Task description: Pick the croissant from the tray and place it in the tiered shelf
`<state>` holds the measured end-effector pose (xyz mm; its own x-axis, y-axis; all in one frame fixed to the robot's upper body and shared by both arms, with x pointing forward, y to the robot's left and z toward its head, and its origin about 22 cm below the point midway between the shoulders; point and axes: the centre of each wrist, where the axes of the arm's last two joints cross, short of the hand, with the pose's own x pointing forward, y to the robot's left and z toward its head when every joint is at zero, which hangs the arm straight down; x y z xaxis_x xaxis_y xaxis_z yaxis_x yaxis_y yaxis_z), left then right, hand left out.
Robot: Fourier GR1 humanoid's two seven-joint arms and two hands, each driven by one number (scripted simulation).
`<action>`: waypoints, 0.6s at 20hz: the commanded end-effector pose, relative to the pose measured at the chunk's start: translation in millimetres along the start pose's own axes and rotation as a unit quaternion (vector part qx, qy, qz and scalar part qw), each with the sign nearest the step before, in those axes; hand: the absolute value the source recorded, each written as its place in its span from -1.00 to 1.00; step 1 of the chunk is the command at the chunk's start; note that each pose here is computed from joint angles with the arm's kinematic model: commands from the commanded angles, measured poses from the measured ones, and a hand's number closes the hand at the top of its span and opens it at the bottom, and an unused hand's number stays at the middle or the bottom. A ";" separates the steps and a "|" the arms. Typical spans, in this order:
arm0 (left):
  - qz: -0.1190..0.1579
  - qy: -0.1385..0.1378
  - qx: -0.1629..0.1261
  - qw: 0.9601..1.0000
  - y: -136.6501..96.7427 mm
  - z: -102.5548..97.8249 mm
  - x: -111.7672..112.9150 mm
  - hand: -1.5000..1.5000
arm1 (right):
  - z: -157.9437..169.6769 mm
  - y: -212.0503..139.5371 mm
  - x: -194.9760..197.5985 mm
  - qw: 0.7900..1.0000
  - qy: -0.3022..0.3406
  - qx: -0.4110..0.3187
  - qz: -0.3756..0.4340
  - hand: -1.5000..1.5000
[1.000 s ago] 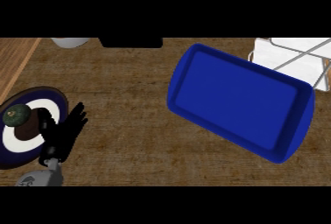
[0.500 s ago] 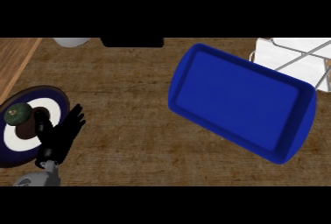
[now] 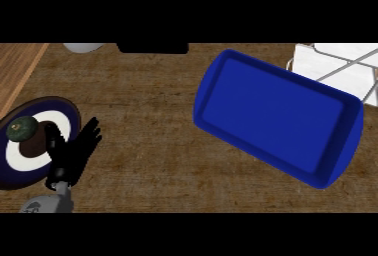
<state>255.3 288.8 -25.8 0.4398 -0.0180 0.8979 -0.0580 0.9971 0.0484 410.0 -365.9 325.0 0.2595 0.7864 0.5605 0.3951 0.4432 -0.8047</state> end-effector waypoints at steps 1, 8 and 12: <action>-0.006 -0.001 0.005 1.000 28.1 8.1 -0.6 0.00 | -11.5 9.9 -12.4 1.000 0.001 -0.013 -0.001 1.00; -0.016 -0.012 0.002 1.000 -9.7 -0.3 -1.3 0.00 | -23.3 2.1 -15.5 1.000 -0.009 -0.019 0.010 1.00; -0.003 -0.015 0.001 1.000 4.6 -7.8 11.5 0.00 | -25.1 25.7 -26.1 0.999 -0.031 -0.017 0.003 1.00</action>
<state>260.5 285.5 -22.4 0.4233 -0.0242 0.9057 -0.0575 0.9969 0.0536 430.0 -387.4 302.4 0.2349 0.8039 0.5464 0.4240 0.4210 -0.8018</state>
